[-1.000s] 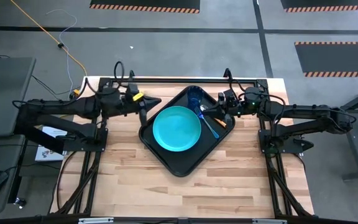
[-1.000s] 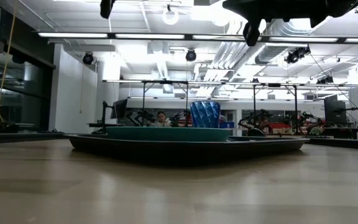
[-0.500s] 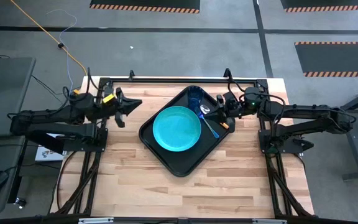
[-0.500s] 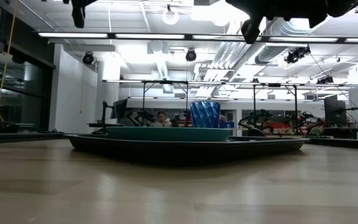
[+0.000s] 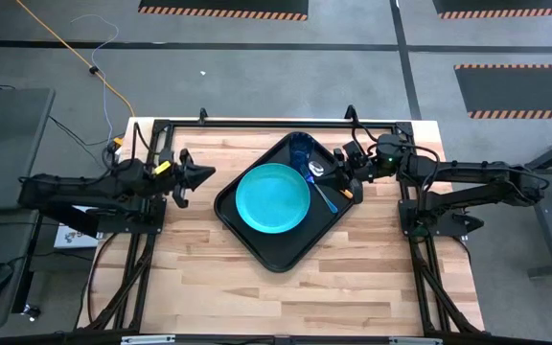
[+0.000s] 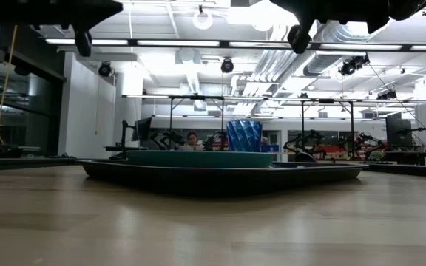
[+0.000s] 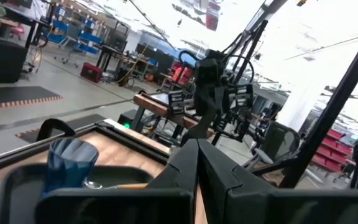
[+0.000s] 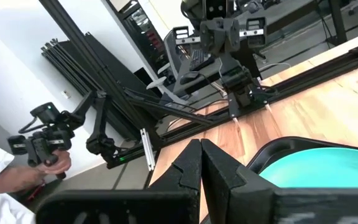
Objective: Pick and place plate/cup/fork/spoon on tray
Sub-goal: Return to Home Position
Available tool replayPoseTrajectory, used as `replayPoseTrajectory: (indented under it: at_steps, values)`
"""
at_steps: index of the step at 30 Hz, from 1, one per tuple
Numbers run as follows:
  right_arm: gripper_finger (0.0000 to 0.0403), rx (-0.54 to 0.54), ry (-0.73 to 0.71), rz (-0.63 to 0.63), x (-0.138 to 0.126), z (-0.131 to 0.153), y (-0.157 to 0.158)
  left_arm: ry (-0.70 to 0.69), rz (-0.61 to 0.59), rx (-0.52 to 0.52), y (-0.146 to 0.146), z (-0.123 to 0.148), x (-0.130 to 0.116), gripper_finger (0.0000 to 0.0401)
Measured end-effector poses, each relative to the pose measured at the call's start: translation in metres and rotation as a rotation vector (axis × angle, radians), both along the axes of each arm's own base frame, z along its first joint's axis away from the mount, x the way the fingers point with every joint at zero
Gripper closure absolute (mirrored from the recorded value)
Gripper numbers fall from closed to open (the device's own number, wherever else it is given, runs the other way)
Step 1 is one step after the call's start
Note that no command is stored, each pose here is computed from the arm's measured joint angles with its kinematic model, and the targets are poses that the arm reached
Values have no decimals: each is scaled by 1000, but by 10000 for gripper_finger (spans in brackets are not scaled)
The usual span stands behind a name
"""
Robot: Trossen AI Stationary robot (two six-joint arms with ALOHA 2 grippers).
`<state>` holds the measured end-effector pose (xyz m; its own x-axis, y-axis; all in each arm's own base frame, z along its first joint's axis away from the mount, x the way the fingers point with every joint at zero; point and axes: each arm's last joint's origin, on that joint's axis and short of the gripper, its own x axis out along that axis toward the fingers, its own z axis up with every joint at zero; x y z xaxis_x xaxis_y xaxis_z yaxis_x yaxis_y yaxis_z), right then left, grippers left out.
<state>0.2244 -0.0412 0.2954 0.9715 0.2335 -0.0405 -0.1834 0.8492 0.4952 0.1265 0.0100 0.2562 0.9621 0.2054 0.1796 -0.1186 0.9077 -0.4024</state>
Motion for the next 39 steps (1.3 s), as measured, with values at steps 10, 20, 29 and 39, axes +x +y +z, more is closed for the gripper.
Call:
replayPoseTrajectory:
  at_steps: [10,20,29,39]
  values:
    - [403,55,17,-2,0,0,0,-56,-24,1,-3,-31,-24,401]
    - [403,92,46,-5,0,-3,0,-44,-55,38,-5,-58,-35,401]
    - [403,155,65,-15,0,-3,0,138,-111,4,-6,-85,-30,401]
    - [403,127,70,19,-2,-3,1,197,-139,-23,-7,-91,-27,400]
